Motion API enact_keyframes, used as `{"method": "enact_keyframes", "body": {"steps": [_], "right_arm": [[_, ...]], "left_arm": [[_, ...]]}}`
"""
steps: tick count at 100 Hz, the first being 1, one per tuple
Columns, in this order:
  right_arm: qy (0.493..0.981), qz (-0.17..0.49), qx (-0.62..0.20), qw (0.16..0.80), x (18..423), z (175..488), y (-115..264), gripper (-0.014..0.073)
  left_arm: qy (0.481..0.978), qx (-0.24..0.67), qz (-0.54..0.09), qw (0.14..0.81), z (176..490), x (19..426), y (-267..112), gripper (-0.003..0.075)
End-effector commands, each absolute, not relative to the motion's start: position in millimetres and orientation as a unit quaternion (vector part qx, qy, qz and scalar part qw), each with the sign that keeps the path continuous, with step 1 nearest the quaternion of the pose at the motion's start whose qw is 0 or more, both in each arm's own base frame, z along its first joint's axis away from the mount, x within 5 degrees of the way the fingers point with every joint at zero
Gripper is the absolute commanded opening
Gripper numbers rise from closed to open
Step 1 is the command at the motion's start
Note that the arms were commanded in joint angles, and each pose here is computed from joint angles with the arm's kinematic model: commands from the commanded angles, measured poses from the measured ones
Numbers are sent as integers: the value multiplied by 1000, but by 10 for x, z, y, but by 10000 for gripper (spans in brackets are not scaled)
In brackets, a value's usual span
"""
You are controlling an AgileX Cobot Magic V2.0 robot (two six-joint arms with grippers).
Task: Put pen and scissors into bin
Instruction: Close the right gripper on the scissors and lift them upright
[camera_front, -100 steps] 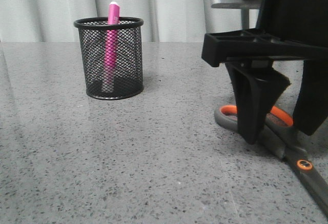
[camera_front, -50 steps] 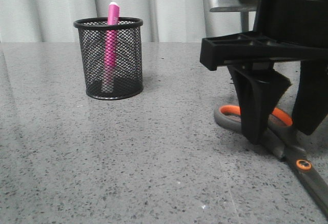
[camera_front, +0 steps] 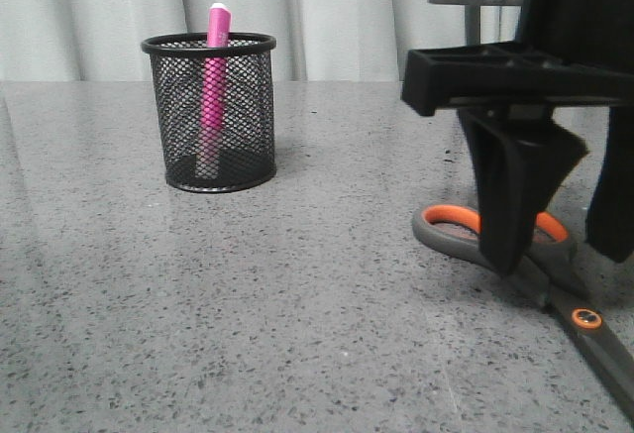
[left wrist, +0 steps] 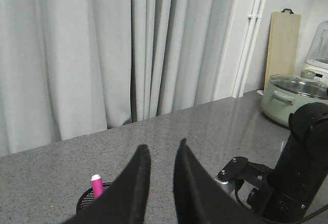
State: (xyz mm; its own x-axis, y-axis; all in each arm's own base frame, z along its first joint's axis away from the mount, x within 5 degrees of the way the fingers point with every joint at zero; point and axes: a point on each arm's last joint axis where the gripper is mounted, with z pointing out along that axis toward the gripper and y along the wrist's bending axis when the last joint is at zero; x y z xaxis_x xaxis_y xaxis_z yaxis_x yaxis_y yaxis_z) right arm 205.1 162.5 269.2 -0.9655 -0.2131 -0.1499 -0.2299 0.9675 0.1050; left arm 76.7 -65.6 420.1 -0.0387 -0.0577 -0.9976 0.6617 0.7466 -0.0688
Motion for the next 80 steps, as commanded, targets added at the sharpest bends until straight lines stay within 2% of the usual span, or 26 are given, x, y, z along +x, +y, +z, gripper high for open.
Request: {"method": "enact_keyframes", "body": {"steps": [1,35,53,62,76,80], "right_arm": [[986,79,-119,87,2026,2785,1688,403],[990,32,-114,77,2037,2598,1701,403],[989,38,-114,84,2030,2503,1695,391],[989,36,-115,83,2021,2468,1686,280],[988,24,-124,93,2037,2455,1665,-70],[987,23,-128,99,2048,2457,1665,-68]], "left_arm": [[642,205,-286,681,4327,760,-632,94],[644,205,-291,677,4322,756,-637,94],[644,205,-291,677,4322,756,-637,94],[644,205,-291,677,4322,756,-637,94],[644,205,-291,677,4322,756,-637,94],[644,205,-291,677,4322,756,-637,94]]}}
